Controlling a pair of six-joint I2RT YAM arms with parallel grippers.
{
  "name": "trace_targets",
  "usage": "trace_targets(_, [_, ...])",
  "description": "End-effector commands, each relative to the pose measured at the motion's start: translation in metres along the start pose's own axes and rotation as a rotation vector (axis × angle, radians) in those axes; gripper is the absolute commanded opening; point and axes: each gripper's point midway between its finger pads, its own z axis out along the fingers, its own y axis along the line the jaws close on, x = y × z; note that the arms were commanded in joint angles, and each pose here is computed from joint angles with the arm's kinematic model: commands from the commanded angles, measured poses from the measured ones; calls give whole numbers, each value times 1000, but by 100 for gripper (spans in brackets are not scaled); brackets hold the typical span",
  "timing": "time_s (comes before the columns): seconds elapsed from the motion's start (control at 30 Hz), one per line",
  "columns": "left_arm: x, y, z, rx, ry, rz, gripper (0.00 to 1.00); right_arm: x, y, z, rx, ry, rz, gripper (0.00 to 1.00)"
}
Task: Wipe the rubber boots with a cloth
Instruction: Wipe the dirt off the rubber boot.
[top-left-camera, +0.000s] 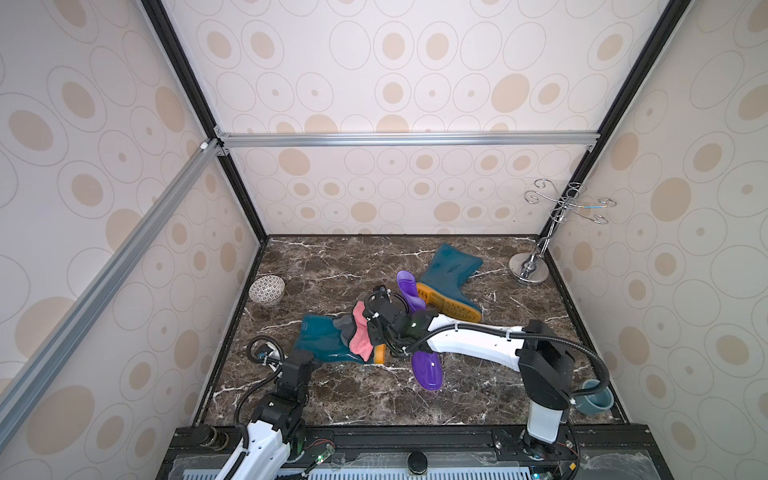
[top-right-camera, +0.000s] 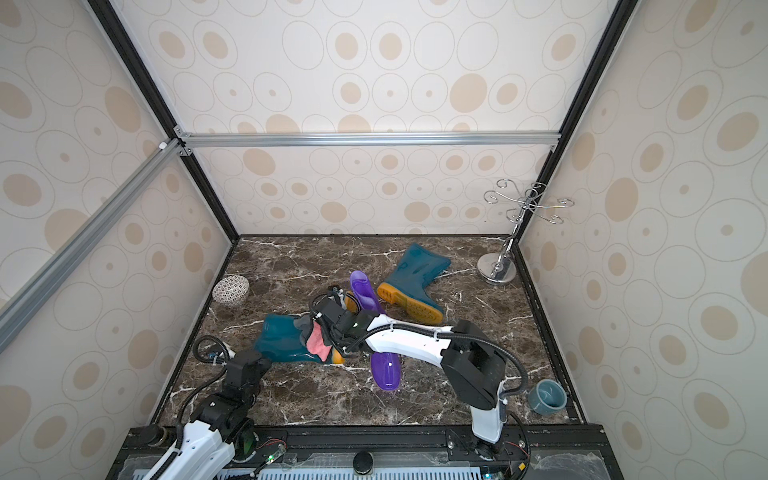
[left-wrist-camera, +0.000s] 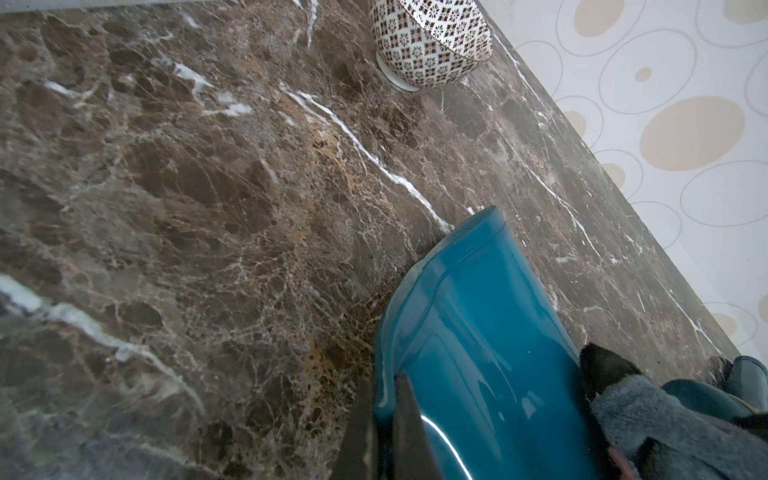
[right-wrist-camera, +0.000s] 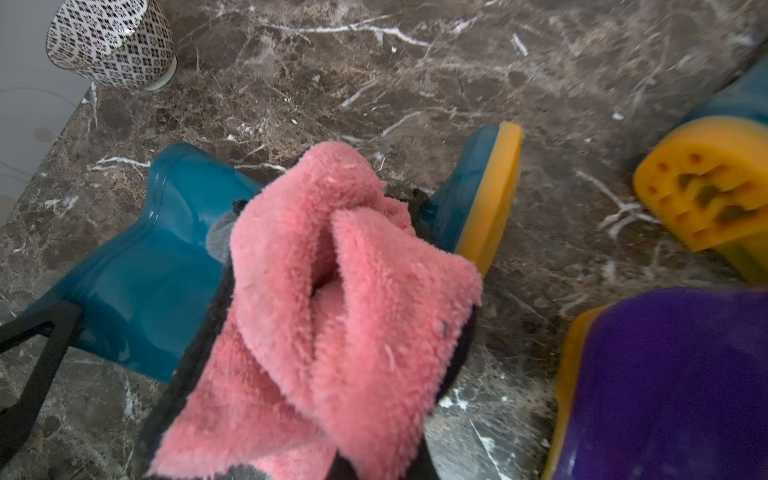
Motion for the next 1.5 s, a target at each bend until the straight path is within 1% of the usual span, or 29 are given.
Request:
trace_targets(0.0, [-11, 6, 0, -27, -60, -21, 0, 0, -12, -20, 81, -14, -54, 0])
trace_targets(0.07, [-11, 5, 0, -24, -61, -20, 0, 2, 2, -16, 28, -32, -83, 0])
trace_targets(0.13, [-12, 5, 0, -23, -64, -22, 0, 17, 21, -5, -39, 36, -84, 0])
trace_targets(0.2, [-12, 5, 0, -23, -66, -22, 0, 30, 35, 5, -29, 69, -123, 0])
trace_targets(0.27, [-12, 5, 0, -21, -65, -21, 0, 43, 48, 17, -29, 77, -153, 0])
trace_targets(0.37, [-12, 4, 0, -17, -67, -22, 0, 60, 71, 35, -120, 113, -138, 0])
trace_targets(0.47, [-12, 4, 0, -14, -65, -20, 0, 53, 102, 40, -243, 96, -115, 0])
trace_targets(0.5, [-11, 4, 0, -12, -64, -19, 0, 48, 118, 40, -313, 88, -119, 0])
trace_targets(0.57, [-12, 3, 0, -9, -64, -19, 0, 41, 144, 43, -397, 106, -128, 0])
trace_targets(0.67, [-11, 3, 0, -6, -64, -17, 0, 33, 170, 54, -456, 117, -120, 0])
trace_targets(0.77, [-11, 2, 0, -5, -62, -17, 0, 22, 180, 66, -470, 111, -95, 0])
trace_targets(0.83, [-11, 2, 0, -5, -63, -17, 0, 15, 170, 73, -396, 100, -98, 0])
trace_targets(0.93, [-12, 3, -1, -6, -62, -17, 0, 6, 136, 70, -304, 80, -85, 0])
trace_targets(1.0, [-11, 3, -1, -4, -61, -18, 0, -1, 110, 54, -244, 25, -79, 0])
trace_targets(1.1, [-11, 2, -1, 3, -64, -21, 0, -4, 85, 24, -219, -29, -96, 0])
trace_targets(1.17, [-11, 2, 0, 3, -65, -21, 0, 4, 73, 10, -199, -1, -112, 0])
trace_targets(1.23, [-11, 2, 0, 5, -63, -18, 0, 12, 59, -5, -146, 30, -141, 0])
trace_targets(1.33, [-11, 1, 0, 7, -62, -19, 0, 20, 46, -28, -109, 41, -175, 0])
trace_targets(1.47, [-11, 0, 0, 7, -62, -17, 0, 23, 30, -63, 0, 13, -256, 0])
